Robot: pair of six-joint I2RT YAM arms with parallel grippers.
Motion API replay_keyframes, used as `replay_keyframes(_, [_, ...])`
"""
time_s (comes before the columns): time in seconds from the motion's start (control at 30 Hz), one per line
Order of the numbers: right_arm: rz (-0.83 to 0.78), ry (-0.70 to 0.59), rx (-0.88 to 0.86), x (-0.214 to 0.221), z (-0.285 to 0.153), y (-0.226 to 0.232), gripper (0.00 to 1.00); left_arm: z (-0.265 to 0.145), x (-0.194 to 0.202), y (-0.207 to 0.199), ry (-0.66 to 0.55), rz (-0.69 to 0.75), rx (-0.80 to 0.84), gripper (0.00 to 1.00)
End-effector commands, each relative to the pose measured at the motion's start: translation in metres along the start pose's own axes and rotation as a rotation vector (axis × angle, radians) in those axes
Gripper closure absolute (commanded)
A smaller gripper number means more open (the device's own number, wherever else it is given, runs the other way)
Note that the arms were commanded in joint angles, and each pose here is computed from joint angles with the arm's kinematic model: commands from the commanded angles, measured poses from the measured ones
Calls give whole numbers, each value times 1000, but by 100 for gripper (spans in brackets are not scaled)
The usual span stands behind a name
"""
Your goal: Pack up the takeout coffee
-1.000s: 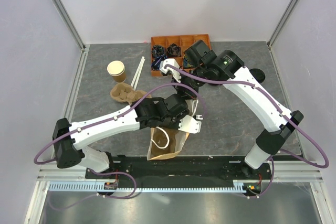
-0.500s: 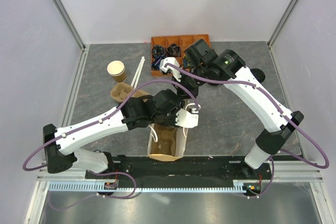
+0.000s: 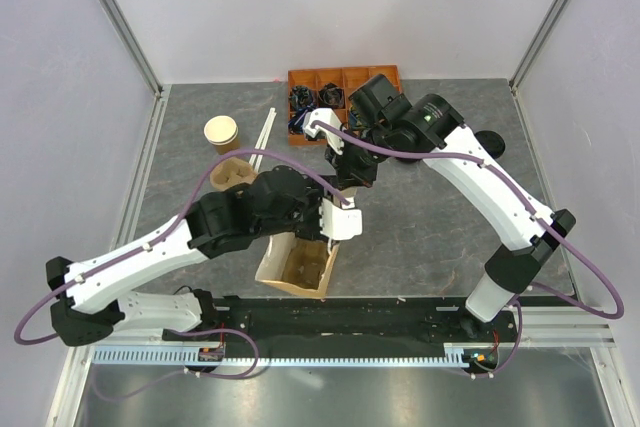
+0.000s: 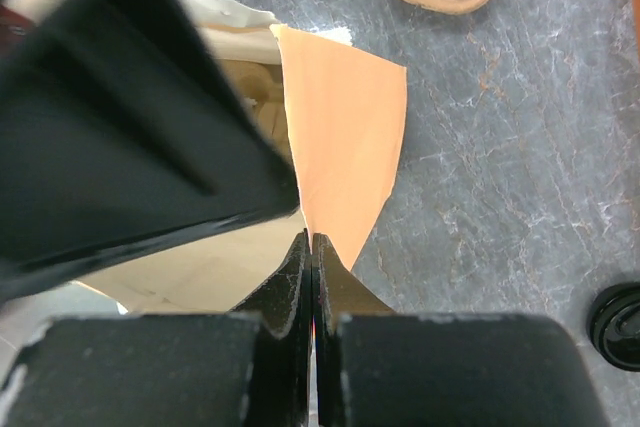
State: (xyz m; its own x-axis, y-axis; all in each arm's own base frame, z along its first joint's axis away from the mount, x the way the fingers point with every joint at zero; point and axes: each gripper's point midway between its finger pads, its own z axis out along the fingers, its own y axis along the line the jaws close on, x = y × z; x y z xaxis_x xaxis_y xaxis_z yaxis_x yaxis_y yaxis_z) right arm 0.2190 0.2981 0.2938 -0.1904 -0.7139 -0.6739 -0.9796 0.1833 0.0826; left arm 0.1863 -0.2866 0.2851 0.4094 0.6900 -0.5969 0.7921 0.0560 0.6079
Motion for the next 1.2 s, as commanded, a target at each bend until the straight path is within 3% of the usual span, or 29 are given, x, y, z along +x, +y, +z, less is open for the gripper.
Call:
replay_keyframes(0.0, [10, -20, -1, -7, -1, 3, 100, -14, -27, 15, -154, -12, -62, 25])
replay_keyframes(0.4, [-6, -27, 10, -7, -2, 2, 100, -26, -28, 27, -173, 55, -120, 26])
replay_keyframes(0.67, [-15, -49, -12, -11, -7, 8, 100, -8, -5, 12, -83, 124, -72, 21])
replay_keyframes(0.8, [-20, -43, -18, -9, -8, 10, 100, -3, -4, 25, -62, 140, -135, 23])
replay_keyframes(1.17, [-29, -39, -26, -6, -7, 12, 100, -21, -24, 47, -144, 135, -229, 20])
